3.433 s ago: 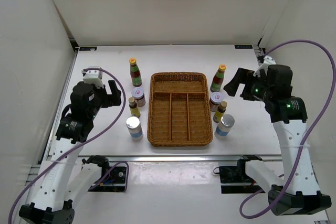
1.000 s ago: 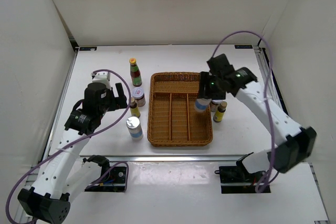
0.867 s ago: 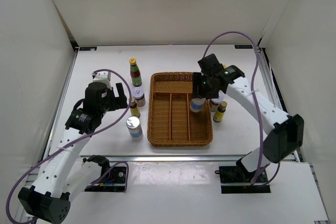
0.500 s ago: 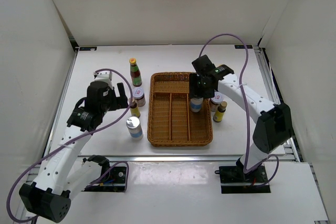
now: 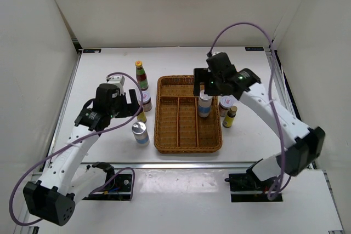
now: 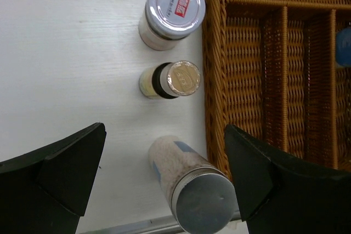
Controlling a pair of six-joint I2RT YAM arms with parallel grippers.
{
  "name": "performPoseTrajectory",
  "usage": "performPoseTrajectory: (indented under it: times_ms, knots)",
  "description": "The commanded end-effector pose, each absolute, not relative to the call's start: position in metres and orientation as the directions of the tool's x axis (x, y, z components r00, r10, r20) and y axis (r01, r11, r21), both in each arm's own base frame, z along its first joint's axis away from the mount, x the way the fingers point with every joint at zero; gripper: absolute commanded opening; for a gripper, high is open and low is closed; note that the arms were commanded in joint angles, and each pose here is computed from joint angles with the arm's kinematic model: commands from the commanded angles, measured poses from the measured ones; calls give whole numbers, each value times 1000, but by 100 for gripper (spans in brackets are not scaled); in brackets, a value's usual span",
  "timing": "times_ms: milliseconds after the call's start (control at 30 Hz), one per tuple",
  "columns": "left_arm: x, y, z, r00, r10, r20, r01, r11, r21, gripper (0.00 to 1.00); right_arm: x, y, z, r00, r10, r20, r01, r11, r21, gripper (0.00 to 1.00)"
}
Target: Organize the condiment bottles
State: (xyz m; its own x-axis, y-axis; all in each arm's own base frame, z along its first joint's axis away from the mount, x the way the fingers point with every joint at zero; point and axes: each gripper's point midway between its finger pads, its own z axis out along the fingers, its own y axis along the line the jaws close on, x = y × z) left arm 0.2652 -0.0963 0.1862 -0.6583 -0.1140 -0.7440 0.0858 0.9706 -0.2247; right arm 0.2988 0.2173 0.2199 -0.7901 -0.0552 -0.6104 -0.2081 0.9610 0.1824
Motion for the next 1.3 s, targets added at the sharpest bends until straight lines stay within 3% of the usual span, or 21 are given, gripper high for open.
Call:
performPoseTrajectory:
  times_ms: [0, 367, 767, 833, 967, 1000, 1100, 1267]
  knots:
    - [255, -115, 187, -701, -148, -698, 110, 944, -311, 100, 295, 213, 267, -709, -27, -705, -243, 948, 208, 100]
    - [212, -141, 162, -813, -127, -568, 86, 939, -332, 100, 276, 203, 249, -738, -38, -673, -240, 948, 210, 100]
    - [200, -135, 135, -863, -141, -485, -16, 967, -253, 100, 274, 200, 245, -743, -32, -669, -227, 952, 207, 100]
    - [201, -135, 132, -867, -139, -478, -19, 969, -247, 95, 272, 198, 241, -753, -39, -657, -224, 954, 200, 100]
    - [208, -134, 143, -844, -133, -520, -11, 973, -231, 56, 270, 195, 242, -751, -38, -659, -218, 957, 193, 100]
    - [208, -137, 146, -841, -125, -526, 2, 972, -235, 37, 268, 194, 240, -757, -43, -652, -216, 958, 188, 100]
    - [212, -136, 168, -828, -124, -547, 7, 973, -231, 11, 267, 185, 246, -739, -43, -672, -206, 964, 165, 100]
    - [215, -153, 202, -821, -44, -569, 71, 981, -178, 11, 267, 170, 261, -708, -41, -705, -186, 974, 130, 100]
